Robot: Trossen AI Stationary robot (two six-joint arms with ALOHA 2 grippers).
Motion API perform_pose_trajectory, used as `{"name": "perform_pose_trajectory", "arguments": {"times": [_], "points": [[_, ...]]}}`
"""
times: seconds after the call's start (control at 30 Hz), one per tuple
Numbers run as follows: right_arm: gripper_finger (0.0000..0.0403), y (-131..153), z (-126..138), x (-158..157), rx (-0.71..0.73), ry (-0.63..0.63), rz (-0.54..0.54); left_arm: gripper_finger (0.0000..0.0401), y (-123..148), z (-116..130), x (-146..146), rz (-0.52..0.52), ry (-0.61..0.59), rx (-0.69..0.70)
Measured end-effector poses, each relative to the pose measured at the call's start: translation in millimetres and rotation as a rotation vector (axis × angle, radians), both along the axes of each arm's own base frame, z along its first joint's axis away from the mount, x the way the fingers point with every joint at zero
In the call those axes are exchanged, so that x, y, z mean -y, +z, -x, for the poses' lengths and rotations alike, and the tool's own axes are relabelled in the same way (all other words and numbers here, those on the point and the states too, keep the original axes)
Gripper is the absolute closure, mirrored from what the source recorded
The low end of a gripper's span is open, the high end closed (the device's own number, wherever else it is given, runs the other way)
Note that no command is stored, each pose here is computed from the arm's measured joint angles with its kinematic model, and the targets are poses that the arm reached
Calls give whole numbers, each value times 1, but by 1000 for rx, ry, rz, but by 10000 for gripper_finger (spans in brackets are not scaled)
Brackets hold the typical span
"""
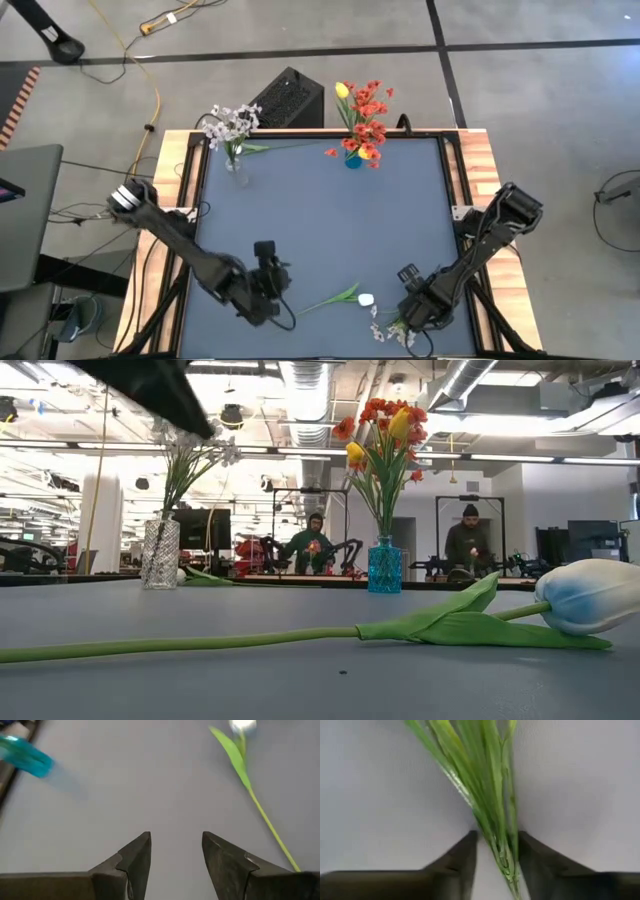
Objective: Sort flowers into vase by color
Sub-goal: Put the white flowers into the transparent vase
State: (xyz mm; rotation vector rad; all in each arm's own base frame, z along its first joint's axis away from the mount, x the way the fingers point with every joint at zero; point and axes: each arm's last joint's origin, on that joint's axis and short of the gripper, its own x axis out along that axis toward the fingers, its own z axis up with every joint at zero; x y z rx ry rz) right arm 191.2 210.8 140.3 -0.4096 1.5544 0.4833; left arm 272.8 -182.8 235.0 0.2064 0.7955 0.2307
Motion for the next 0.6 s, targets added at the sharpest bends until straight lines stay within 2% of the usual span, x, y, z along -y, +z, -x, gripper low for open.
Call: {"name": "perform_pose_trajectory", "arguments": {"times": [0.17, 0.3, 0.37, 0.5, 0.6], "points": [[366, 13, -2, -3, 27, 0, -34, 234, 20, 18, -24, 63, 13, 142], [372, 37, 3, -1, -4, 11, -112, 234, 27, 39, -41, 117, 75, 254], [366, 56, 4, 0, 37, 15, -167, 234, 29, 48, -49, 160, 98, 321], [367, 105, 0, 8, 267, -11, -271, 234, 25, 60, -57, 274, 84, 457], [370, 139, -10, 25, 525, -105, -354, 234, 17, 64, -59, 365, 55, 571]]}}
